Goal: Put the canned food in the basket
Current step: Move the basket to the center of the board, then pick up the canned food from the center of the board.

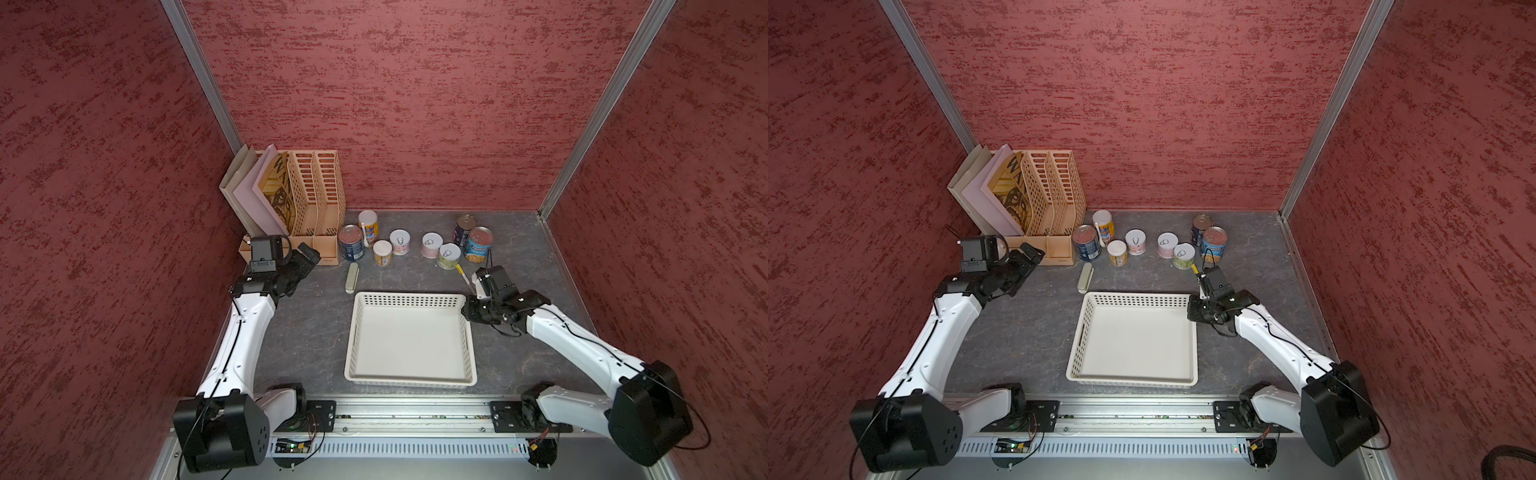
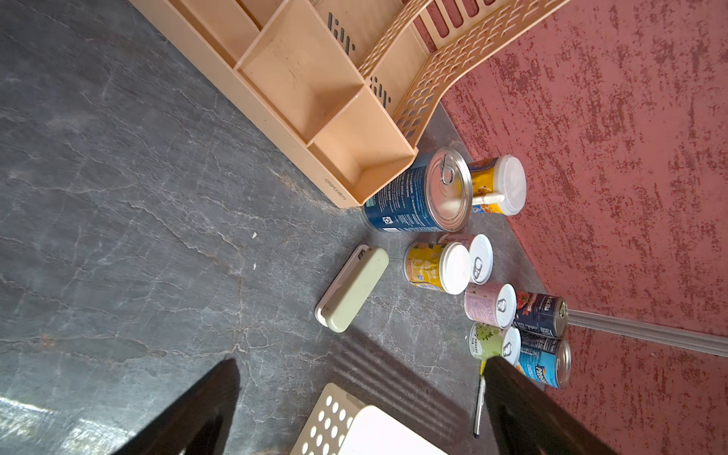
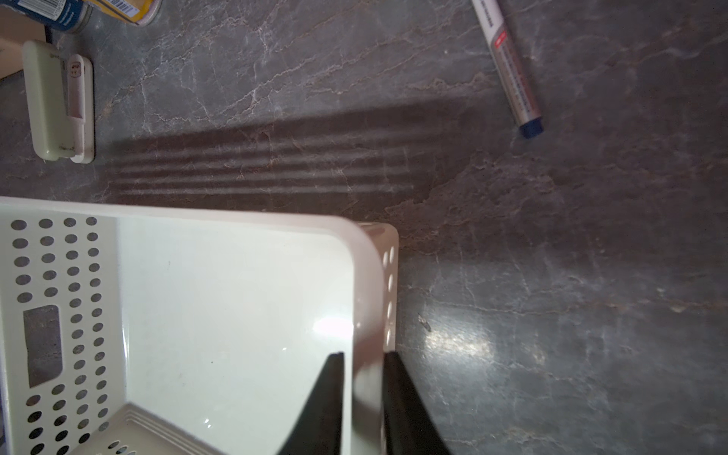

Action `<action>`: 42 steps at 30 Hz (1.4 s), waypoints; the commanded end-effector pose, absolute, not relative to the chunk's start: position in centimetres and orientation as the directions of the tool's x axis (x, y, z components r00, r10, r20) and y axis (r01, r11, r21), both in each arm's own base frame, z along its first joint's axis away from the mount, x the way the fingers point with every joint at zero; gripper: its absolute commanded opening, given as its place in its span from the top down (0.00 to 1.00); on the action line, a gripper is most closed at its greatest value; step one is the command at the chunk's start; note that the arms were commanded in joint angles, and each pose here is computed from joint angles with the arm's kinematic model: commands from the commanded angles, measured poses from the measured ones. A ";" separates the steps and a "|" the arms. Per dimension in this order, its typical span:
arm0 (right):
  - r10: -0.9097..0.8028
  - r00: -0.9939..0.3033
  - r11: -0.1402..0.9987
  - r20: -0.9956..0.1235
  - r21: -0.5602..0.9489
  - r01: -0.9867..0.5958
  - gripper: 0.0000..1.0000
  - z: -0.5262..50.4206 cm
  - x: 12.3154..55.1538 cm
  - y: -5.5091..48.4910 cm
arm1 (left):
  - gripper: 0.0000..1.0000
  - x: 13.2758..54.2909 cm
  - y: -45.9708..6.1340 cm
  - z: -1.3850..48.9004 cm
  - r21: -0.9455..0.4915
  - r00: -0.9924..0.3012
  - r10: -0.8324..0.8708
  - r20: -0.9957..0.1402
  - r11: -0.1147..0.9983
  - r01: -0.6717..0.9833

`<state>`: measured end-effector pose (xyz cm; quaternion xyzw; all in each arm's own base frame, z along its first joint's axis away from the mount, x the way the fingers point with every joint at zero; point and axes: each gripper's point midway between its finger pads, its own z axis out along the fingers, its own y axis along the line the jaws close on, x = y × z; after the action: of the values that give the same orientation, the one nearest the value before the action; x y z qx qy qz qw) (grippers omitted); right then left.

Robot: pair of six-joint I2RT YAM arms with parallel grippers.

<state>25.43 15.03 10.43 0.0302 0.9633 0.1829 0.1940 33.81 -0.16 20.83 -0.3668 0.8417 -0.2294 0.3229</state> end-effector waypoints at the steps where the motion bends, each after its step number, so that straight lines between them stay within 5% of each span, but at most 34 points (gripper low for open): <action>1: 0.109 -0.912 0.938 -0.396 0.344 -0.038 0.53 11.5 25.1 14.7 | 0.00 34.0 0.1 21.0 -0.632 -0.514 -0.770 -0.379 0.620 -0.464; 6: 0.128 -0.872 0.956 -0.472 0.293 -0.018 0.21 15.2 26.9 13.8 | 0.00 34.2 0.0 21.7 -0.642 -0.508 -0.756 -0.413 0.638 -0.425; 17: 0.282 -0.675 0.951 -0.682 0.289 0.105 0.02 21.8 35.5 13.0 | 0.00 34.2 -1.1 23.8 -0.691 -0.492 -0.715 -0.497 0.669 -0.274; 27: 0.344 -0.673 0.936 -0.655 0.292 0.194 0.02 17.3 43.0 11.6 | 0.00 34.2 -2.0 24.0 -0.712 -0.522 -0.708 -0.476 0.659 -0.244; 42: 0.271 -0.693 0.947 -0.668 0.056 0.316 0.02 13.6 47.7 7.1 | 0.00 34.7 -2.0 22.9 -0.707 -0.549 -0.710 -0.442 0.652 -0.274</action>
<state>46.39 8.62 12.97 0.1502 0.9261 -0.0064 0.3461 34.34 -2.06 22.23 -0.3043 0.8302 -0.2918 0.3646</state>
